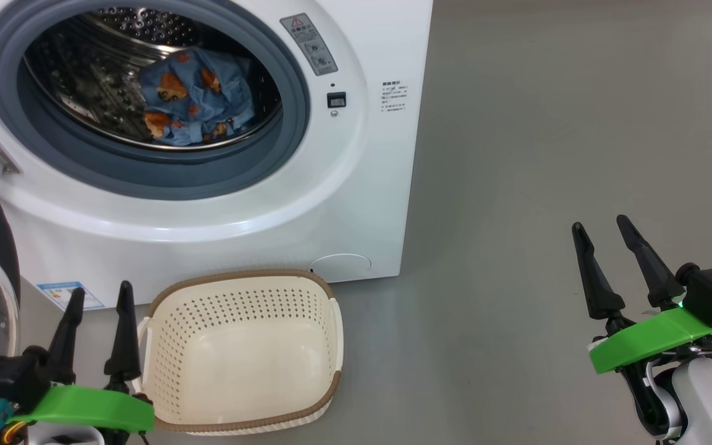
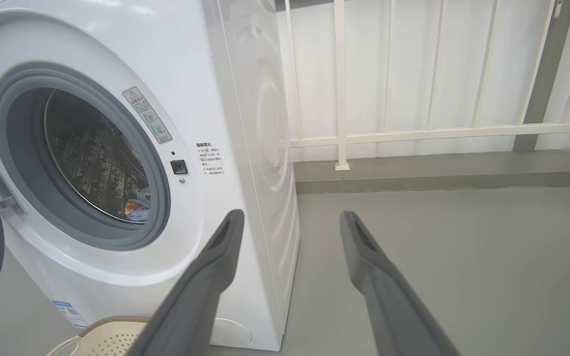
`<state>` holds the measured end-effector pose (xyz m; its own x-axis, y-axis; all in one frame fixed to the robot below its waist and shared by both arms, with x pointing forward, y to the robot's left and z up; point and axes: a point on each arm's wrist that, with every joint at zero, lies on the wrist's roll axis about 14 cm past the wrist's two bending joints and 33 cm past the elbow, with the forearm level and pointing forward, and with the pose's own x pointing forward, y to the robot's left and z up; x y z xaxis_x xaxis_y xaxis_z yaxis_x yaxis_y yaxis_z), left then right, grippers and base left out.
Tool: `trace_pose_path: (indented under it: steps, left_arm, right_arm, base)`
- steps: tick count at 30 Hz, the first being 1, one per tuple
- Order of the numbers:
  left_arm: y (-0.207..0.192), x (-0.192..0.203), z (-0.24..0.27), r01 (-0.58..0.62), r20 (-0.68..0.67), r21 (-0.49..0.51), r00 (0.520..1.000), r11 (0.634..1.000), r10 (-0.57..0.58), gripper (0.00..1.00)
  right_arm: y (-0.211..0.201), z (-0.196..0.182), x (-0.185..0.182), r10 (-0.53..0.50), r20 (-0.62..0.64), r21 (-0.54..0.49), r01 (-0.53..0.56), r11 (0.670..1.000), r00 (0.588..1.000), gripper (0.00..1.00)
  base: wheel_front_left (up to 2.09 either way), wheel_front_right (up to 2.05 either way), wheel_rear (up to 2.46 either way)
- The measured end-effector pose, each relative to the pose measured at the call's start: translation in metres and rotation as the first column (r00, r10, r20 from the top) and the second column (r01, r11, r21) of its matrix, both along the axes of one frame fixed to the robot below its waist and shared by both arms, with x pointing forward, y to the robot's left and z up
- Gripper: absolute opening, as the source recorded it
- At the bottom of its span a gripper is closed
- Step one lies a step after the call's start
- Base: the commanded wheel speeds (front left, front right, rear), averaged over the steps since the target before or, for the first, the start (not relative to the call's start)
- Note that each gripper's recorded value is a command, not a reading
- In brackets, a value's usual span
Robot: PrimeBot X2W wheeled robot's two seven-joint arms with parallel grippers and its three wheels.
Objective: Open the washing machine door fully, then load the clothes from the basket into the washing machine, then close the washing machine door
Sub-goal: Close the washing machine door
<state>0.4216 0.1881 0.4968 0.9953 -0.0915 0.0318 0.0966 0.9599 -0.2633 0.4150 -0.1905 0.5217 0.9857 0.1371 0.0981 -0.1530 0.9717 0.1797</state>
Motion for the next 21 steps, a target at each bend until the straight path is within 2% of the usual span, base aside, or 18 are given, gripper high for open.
trace_pose_path:
  steps: [21]
  left_arm:
    - [0.0027,-0.0021,0.0001,-0.009,0.000,0.001,1.000,1.000,0.009,1.00]
  right_arm:
    - [0.0035,-0.0002,0.0015,0.010,-0.001,0.004,-0.010,1.000,1.000,1.00]
  base:
    - [0.00,0.00,0.00]
